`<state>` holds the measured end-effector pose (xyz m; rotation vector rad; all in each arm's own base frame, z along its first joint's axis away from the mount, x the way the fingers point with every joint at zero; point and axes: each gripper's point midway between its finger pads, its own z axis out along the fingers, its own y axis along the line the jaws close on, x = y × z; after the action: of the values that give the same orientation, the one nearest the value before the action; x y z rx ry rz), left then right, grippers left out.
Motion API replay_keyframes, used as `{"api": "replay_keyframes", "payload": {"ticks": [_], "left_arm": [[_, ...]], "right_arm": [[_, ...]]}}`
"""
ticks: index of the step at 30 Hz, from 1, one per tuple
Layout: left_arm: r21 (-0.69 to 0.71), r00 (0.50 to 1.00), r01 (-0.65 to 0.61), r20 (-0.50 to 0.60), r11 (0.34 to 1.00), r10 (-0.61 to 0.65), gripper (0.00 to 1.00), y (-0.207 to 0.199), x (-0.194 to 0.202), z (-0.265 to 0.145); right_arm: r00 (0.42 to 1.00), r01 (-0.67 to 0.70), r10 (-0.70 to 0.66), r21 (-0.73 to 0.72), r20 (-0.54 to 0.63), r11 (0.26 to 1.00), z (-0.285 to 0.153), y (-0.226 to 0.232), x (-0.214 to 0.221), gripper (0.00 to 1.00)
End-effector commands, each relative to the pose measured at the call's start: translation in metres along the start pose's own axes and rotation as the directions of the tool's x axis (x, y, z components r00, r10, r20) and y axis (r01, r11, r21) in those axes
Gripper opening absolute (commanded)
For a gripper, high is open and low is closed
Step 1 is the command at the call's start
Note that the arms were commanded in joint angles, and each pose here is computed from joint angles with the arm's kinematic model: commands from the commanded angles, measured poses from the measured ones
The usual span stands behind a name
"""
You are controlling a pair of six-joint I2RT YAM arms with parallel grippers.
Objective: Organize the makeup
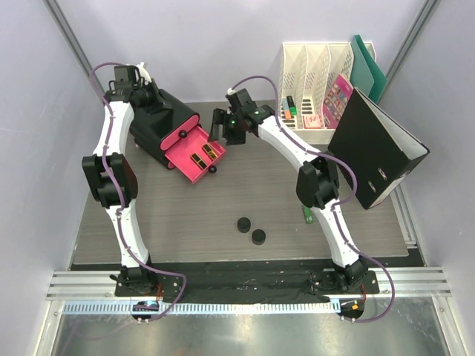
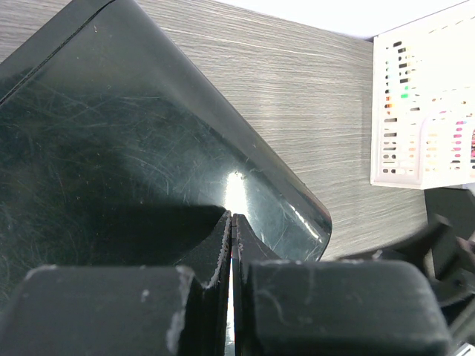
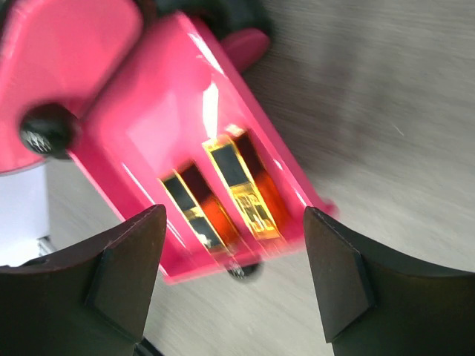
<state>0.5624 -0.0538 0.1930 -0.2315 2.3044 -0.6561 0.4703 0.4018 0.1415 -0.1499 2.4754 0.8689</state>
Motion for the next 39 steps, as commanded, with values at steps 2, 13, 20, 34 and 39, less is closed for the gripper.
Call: {"api": "replay_keyframes", "payload": {"ticks": [2, 13, 20, 34, 39], "left_arm": [[-0.327, 0.843, 0.083, -0.481, 0.941, -0.241, 0.00, 0.093, 0.164, 0.022], [-0.329, 0.830, 0.089, -0.497, 0.940, -0.253, 0.00, 0.096, 0.171, 0.026], [-0.323, 0.827, 0.092, -0.502, 0.942, -0.252, 0.00, 0.096, 0.172, 0.028], [-0.312, 0.824, 0.100, -0.506, 0.945, -0.254, 0.00, 0.093, 0.172, 0.027], [-0.316, 0.827, 0.090, -0.504, 0.944, -0.248, 0.00, 0.093, 0.171, 0.025]], "right_arm": [[0.999, -0.025, 0.017, 0.313, 0.027, 0.950, -0.097, -0.063, -0.009, 0.80], [0.928, 0.098, 0.202, 0.727, -0.314, 0.679, -0.207, -0.188, 0.149, 0.80], [0.863, 0.110, 0.333, 0.785, -0.379, 0.609, -0.240, -0.214, 0.226, 0.80], [0.829, 0.108, 0.369, 0.769, -0.419, 0.630, -0.211, -0.258, 0.239, 0.71], [0.807, 0.054, 0.404, 0.735, -0.431, 0.676, -0.209, -0.273, 0.243, 0.40]]}}
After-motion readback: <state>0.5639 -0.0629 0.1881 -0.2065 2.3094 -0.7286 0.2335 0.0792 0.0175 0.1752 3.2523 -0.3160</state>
